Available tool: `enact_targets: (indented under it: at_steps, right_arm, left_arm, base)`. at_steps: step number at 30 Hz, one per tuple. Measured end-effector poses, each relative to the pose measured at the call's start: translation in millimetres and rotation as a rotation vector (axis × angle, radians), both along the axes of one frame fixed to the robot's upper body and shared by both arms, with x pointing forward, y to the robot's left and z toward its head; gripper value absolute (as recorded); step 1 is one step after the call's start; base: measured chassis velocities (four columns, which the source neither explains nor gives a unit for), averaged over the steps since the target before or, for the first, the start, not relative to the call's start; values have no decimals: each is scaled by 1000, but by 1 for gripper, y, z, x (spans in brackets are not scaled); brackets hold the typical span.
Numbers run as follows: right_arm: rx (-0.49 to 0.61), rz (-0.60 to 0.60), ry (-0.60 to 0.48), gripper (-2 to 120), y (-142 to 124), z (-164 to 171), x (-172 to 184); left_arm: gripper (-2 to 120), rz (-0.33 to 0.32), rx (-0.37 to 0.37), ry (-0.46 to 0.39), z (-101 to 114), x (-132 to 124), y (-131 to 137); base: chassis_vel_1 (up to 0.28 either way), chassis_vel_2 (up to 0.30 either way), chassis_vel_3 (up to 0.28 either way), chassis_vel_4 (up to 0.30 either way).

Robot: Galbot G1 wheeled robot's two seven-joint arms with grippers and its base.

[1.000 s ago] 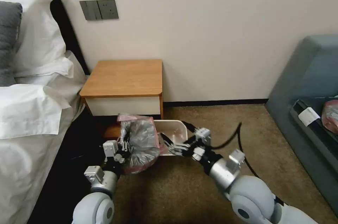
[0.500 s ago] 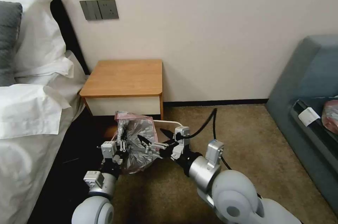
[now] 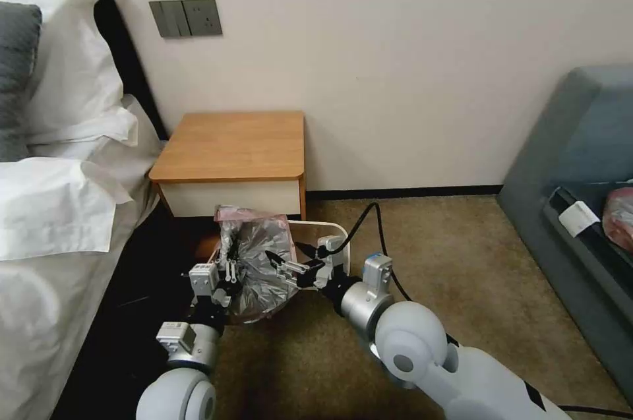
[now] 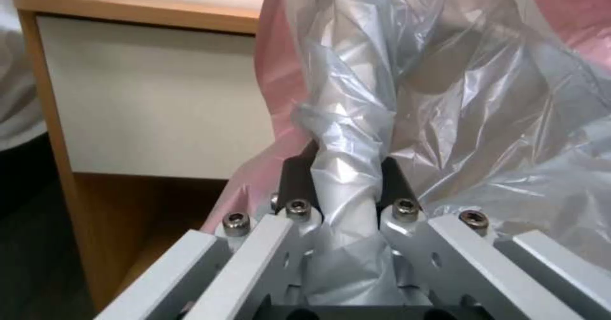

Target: Pick up the garbage bag from the table and place it over the trash can.

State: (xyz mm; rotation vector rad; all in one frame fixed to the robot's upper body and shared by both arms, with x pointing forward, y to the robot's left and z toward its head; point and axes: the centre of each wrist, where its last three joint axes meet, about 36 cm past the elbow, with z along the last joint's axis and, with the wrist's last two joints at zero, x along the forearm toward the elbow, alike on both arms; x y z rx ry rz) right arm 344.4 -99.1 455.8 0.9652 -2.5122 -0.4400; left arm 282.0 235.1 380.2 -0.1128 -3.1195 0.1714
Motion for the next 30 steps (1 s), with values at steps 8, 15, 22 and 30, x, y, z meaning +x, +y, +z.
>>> enact_targets:
  at_steps: [8,15,22,30]
  right_arm:
    - [-5,10,-23,30,1,-2,2]
    - [-9,11,-32,3,1,-4,0]
    - [-10,14,-39,0,3,-5,-2]
    - [-9,10,-115,0,2,0,7]
  left_arm:
    - [6,3,-11,-4,0,0,0]
    - [6,2,-17,-5,0,0,-2]
    - [6,2,-21,-2,-1,-1,-4]
    - [6,0,-8,3,-3,-4,-2]
  base:
    - [0,0,0,0]
    - [0,0,0,0]
    - [0,0,0,0]
    - [0,0,0,0]
